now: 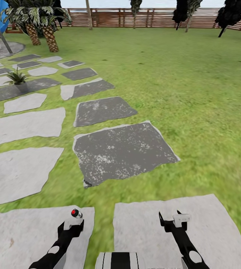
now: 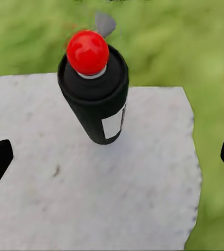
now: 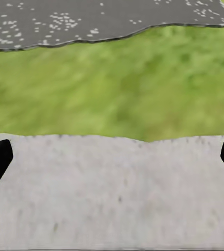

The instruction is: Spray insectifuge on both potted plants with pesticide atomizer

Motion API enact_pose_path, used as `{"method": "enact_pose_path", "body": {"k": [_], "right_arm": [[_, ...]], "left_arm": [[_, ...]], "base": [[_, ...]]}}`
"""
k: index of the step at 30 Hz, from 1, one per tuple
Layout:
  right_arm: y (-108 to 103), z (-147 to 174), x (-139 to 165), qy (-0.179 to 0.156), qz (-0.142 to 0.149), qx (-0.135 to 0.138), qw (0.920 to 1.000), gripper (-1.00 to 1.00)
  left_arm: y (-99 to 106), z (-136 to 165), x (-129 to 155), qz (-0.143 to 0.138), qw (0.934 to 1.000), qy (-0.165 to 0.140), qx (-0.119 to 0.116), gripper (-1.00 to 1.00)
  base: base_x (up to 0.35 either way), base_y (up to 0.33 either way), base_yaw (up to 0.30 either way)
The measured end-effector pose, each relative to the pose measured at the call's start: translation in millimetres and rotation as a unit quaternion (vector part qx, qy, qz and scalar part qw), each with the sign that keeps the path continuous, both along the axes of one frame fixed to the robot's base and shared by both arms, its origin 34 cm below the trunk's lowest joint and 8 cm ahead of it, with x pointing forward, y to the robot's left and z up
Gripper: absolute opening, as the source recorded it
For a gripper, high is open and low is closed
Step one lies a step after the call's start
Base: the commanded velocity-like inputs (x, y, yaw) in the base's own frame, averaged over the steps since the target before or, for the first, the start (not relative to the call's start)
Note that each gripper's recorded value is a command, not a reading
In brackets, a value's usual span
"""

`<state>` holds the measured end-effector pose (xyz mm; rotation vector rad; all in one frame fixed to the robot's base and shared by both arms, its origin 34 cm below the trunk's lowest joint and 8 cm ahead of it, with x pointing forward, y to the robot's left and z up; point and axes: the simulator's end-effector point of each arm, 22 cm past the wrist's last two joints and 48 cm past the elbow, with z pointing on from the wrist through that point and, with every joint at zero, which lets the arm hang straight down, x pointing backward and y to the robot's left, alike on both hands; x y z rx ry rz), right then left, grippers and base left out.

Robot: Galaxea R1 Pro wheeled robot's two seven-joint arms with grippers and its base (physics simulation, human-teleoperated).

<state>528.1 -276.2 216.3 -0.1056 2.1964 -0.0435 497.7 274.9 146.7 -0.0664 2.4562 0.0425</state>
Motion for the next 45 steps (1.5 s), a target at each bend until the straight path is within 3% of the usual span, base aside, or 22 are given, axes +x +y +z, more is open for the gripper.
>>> {"method": "enact_pose_path", "body": {"k": [12,45], "right_arm": [[-0.1,0.1,0.1,0.0,0.0,0.0,1.0,1.0],[0.0,0.1,0.1,0.0,0.0,0.0,1.0,1.0]], "left_arm": [[-0.1,0.0,0.0,0.0,1.0,0.0,0.0,1.0],[-0.2,0.0,-0.1,-0.001,1.0,0.0,0.0,1.0]], "base": [[0.0,0.206,-0.274],[-0.021,0.074,-0.057]]}}
